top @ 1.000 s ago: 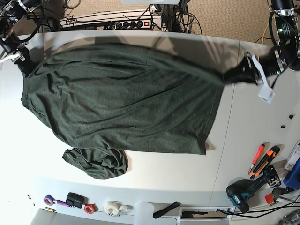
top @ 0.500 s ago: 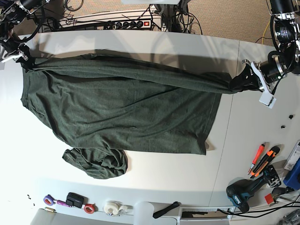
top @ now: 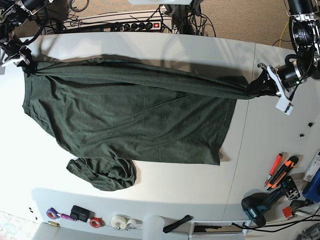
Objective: Layout the t-shirt on the table in an organized manner, then fold the t-shirt properly
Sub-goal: 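Lift the shirt edge with both grippers and stretch it taut, then open the left gripper and release the shirt corner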
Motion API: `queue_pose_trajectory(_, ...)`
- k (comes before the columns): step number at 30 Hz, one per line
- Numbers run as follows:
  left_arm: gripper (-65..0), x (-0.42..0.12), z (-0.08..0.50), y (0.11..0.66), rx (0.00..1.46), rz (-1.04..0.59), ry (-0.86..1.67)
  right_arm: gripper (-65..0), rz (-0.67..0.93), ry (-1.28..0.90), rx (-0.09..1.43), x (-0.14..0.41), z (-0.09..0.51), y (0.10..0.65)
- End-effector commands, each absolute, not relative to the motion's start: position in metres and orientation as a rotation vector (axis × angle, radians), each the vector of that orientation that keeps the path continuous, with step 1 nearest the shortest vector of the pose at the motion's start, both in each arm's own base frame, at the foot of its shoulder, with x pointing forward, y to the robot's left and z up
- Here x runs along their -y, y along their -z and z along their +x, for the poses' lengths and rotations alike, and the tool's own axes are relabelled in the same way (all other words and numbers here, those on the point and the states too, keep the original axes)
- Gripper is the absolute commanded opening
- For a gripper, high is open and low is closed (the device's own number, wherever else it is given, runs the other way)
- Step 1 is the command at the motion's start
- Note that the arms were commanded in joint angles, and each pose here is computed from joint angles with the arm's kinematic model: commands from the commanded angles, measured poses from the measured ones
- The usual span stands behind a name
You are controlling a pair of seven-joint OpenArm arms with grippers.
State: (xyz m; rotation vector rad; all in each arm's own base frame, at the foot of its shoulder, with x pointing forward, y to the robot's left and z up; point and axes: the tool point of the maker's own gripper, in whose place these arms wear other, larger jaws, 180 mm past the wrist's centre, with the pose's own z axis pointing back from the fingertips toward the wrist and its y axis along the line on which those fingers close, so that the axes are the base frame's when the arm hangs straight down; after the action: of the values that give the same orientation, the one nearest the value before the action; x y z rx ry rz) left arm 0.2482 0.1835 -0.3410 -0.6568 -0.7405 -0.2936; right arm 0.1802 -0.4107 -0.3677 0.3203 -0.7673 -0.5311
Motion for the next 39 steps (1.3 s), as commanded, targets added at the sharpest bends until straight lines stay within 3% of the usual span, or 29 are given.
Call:
queue_pose_trajectory(1,-51.9,-0.187,0.256,0.328,0.79,-0.653,0.305,-58.0,0.292,0.519,0.822,0.424,0.188,0.349)
queue_pose_trajectory(3,-39.6,-0.188,0.257,0.329,0.791,-0.643,0.305,-45.1,0.291,0.52,0.824,0.424,0.188,0.349)
queue_pose_trajectory(4,-38.3,-0.19,0.257,0.33,0.791,-0.632,0.305,-42.5,0.291,0.52,0.827,0.425,0.188,0.349)
queue_pose_trajectory(15,-38.3,-0.193,0.259,0.332,0.787,-0.615,0.286,-41.6,0.332,0.509,0.887,0.421,0.196,0.338)
queue_pose_trajectory(18,-38.4,-0.193,0.259,0.332,0.787,-0.615,0.286,-33.9,0.354,0.479,0.858,0.417,0.194,0.338)
queue_pose_trajectory(20,-38.3,-0.193,0.259,0.332,0.787,-0.615,0.286,-33.4,0.358,0.469,0.864,0.419,0.195,0.332)
queue_pose_trajectory(39,-38.5,-0.191,0.26,0.328,0.799,-0.635,0.281,-33.4,0.149,0.338,0.824,0.478,0.184,0.275)
